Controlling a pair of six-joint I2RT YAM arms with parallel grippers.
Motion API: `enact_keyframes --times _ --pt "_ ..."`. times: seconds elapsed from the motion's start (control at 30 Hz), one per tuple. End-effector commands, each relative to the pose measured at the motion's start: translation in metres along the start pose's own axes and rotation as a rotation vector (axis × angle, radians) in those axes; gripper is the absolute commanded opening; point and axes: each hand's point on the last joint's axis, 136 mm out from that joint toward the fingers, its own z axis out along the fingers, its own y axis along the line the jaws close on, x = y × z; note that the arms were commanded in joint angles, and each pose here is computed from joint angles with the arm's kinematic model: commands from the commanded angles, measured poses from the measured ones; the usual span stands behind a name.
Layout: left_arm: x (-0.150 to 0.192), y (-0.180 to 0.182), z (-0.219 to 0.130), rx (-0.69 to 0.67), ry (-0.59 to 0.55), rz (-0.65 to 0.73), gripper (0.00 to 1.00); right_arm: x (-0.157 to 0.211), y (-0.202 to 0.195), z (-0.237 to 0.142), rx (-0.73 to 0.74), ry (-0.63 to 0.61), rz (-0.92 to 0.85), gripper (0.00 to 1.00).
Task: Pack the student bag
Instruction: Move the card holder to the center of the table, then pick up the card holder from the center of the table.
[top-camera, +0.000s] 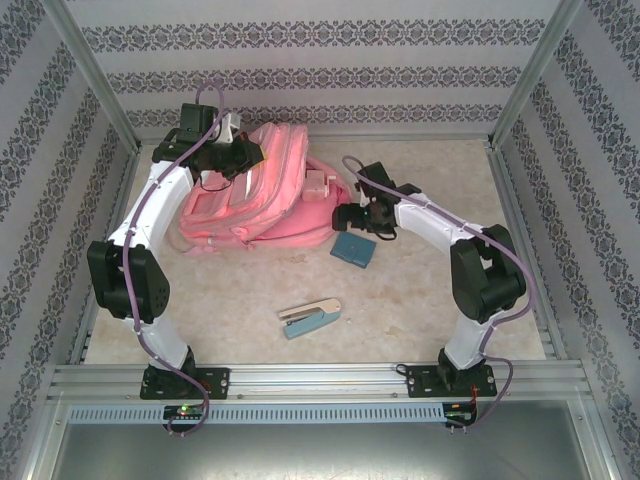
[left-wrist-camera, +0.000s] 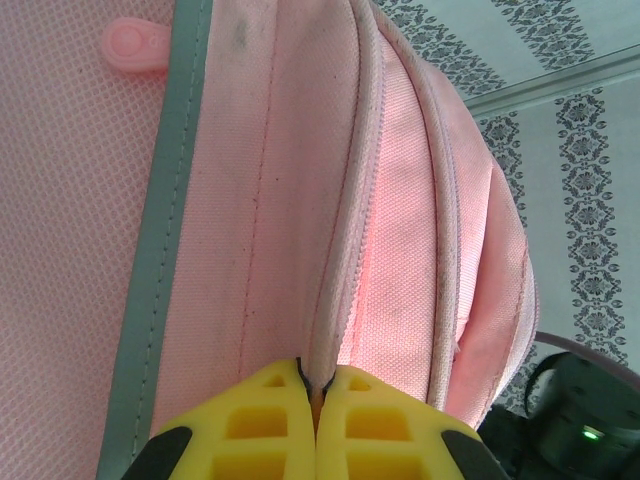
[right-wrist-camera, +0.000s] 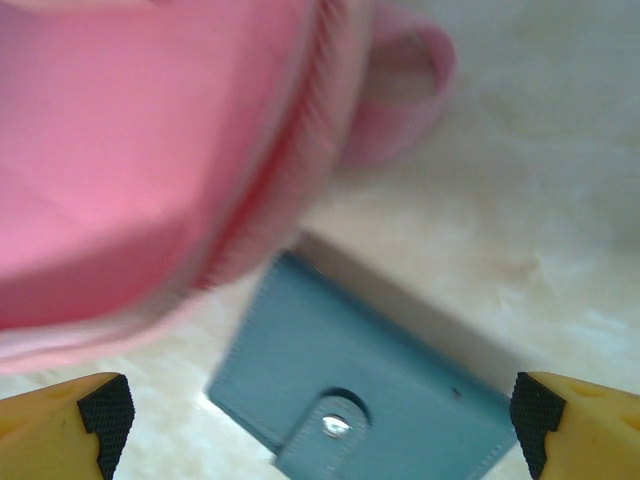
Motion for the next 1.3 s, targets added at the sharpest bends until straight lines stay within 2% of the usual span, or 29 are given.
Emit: enact_keyframes --times 0.0,0.2,0.33,0.4,0.5,0.6,0.77,0.87,0.93,1.03,1.27 --pt "0.003 -0.032 -0.022 0.078 -0.021 0.064 0.00 0.018 -0.007 0.011 -0.001 0.059 -0.053 0.98" --pt "0.005 -0.032 -0.025 0.074 -0.019 0.066 0.00 0.044 -0.025 0.032 0.036 0.147 -0.101 0.98" --pt "0.007 -0.032 -0.025 0.072 -0.016 0.067 0.00 0.061 -0.023 0.040 0.035 0.186 -0.130 0.96" --pt "0.008 -0.031 -0.025 0.072 -0.014 0.066 0.00 0.068 -0.022 0.041 0.033 0.199 -0.135 0.91" --pt "0.009 -0.032 -0.026 0.073 -0.014 0.066 0.00 0.078 -0.018 0.042 0.027 0.217 -0.146 0.78" --pt "0.009 -0.033 -0.027 0.075 -0.017 0.069 0.00 0.085 -0.016 0.041 0.035 0.216 -0.153 0.72" --pt "0.010 -0.032 -0.027 0.075 -0.014 0.068 0.00 0.095 -0.016 0.039 0.083 0.230 -0.191 0.75" --pt "0.010 -0.033 -0.028 0.076 -0.015 0.069 0.00 0.092 -0.010 0.028 0.065 0.209 -0.198 0.71" --pt "0.011 -0.033 -0.029 0.075 -0.015 0.070 0.00 0.086 -0.008 0.018 0.063 0.180 -0.202 0.74" --pt "0.011 -0.032 -0.028 0.075 -0.014 0.067 0.00 0.075 -0.007 0.010 0.057 0.144 -0.211 0.83" --pt "0.012 -0.032 -0.028 0.075 -0.012 0.066 0.00 0.073 -0.016 0.036 -0.001 0.209 -0.166 0.88"
